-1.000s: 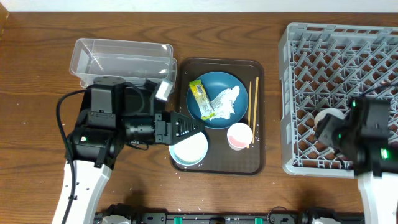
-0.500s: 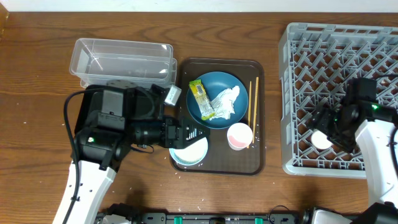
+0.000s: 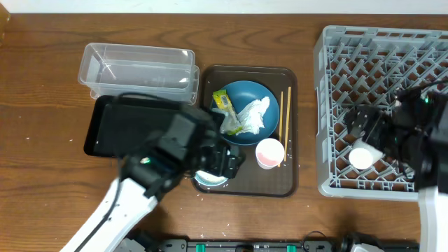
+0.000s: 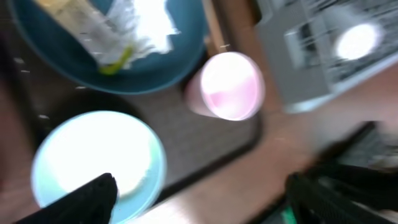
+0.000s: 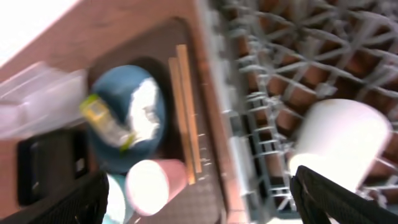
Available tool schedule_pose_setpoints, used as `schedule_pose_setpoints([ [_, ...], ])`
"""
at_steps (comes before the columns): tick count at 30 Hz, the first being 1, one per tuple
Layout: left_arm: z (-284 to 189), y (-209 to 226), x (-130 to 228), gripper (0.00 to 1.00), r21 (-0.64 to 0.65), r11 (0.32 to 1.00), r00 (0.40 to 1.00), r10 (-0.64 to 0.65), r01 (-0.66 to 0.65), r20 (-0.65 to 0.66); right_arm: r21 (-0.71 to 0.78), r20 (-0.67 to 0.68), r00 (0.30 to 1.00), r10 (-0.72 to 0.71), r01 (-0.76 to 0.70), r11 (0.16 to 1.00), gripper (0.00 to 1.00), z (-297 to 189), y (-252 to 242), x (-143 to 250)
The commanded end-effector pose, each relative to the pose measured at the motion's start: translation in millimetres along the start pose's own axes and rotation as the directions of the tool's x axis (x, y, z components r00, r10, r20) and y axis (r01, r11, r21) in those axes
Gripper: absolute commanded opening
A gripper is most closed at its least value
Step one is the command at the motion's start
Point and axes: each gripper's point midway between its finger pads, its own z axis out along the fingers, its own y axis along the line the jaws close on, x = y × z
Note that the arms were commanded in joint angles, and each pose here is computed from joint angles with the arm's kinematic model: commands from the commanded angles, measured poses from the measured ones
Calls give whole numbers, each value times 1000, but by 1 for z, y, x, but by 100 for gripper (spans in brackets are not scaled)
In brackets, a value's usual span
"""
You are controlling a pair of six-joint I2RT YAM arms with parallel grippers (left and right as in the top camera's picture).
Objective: Sort waste into correct bins and load items into the dishwasher rack
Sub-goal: 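Grasp the pink cup with the left gripper and lift it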
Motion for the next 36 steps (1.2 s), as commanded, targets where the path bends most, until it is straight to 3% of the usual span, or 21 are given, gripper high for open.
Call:
schedule_pose_setpoints([
  [1,28,20,-10,84,-169,984,998,60,-59,-1,-74,20,997,-69,70,995,92,-15,21,8],
  [9,93,0,-19,82,-127,984,992,124,-125,-20,-78,-32,997,-77,74,994,93,-21,24,28],
  [13,117,4,-16,66,-132,984,993,111,-116,-44,-68,-67,996,-66,61,996,93,-19,21,34],
  [22,139,-1,2,51,-129,983,988,114,-127,-107,-62,-68,996,-64,60,996,93,-18,20,34],
  [24,139,-2,3,40,-128,983,987,117,-130,-110,-62,-68,996,-64,60,996,93,-18,20,34],
  [26,136,-2,5,13,-129,983,987,115,-130,-117,-62,-68,996,-64,60,996,92,-18,20,34],
  [27,133,-3,6,6,-124,984,986,113,-128,-121,-62,-69,996,-65,60,996,92,-18,20,34],
  [31,99,-14,-4,6,-57,995,993,74,-80,-94,-64,-70,993,-90,86,994,93,-18,20,35],
  [36,31,-21,-27,6,118,993,1000,-27,26,1,-91,-59,984,-167,161,983,94,-16,25,32],
])
